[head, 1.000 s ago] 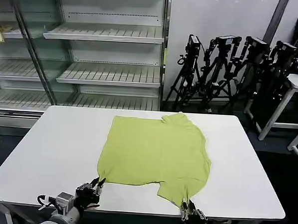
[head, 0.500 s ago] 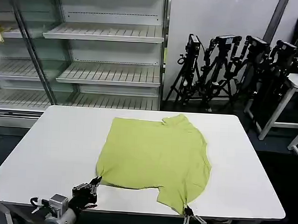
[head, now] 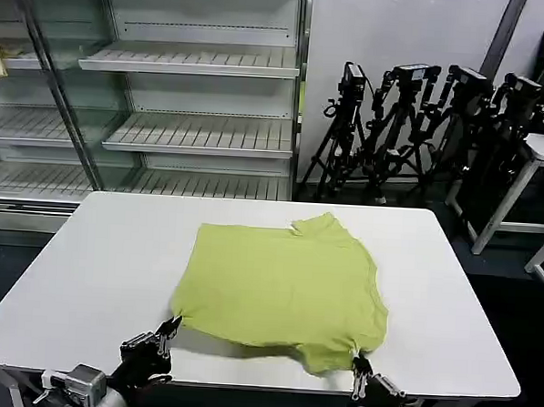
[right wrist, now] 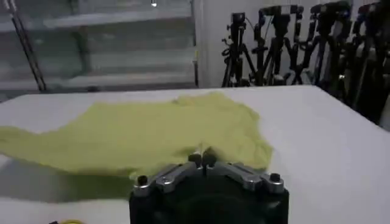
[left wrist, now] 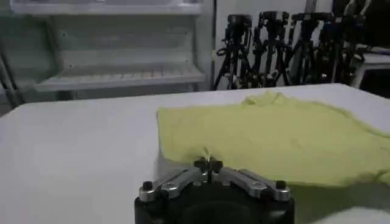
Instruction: Fold and organize the clothes.
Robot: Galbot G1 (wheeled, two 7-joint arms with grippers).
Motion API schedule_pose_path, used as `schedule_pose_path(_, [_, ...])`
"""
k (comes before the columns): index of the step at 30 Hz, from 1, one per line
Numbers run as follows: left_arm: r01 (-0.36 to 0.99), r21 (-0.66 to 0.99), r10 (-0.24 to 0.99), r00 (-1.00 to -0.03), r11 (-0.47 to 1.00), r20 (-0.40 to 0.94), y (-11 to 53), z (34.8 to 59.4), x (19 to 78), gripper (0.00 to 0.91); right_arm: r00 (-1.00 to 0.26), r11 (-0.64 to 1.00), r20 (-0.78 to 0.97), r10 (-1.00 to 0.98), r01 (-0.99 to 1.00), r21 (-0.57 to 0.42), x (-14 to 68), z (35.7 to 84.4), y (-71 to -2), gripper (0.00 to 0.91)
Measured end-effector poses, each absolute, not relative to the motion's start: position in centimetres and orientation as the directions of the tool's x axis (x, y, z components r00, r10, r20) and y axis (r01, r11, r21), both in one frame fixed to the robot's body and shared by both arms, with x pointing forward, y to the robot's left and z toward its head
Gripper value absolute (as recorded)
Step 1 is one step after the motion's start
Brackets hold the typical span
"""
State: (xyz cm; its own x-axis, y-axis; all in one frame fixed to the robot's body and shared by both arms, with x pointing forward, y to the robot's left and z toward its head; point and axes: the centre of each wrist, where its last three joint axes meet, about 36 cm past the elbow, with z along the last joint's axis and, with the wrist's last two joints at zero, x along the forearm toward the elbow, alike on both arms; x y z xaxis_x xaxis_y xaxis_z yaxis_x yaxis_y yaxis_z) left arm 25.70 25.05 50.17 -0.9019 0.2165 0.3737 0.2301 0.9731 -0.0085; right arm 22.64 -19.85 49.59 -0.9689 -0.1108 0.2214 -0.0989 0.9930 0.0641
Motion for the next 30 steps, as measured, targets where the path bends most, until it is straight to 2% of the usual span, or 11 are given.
schedule_pose_path(14, [0.212,-0.068,0.223,-0.917,0.975,0.332,26.5,47.2,30.2,0.040,-0.982,0.994,0.157,-0.103,-0.097,0.047,29.4,46.8,-20.6,0.000])
schedule_pose_path(30, [0.231,-0.036,0.230,-0.921,0.972,0.313,26.9,44.9,36.2,0.040,-0.981,0.995,0.166,-0.100,-0.101,-0.001,36.6,44.9,-20.0,0.000])
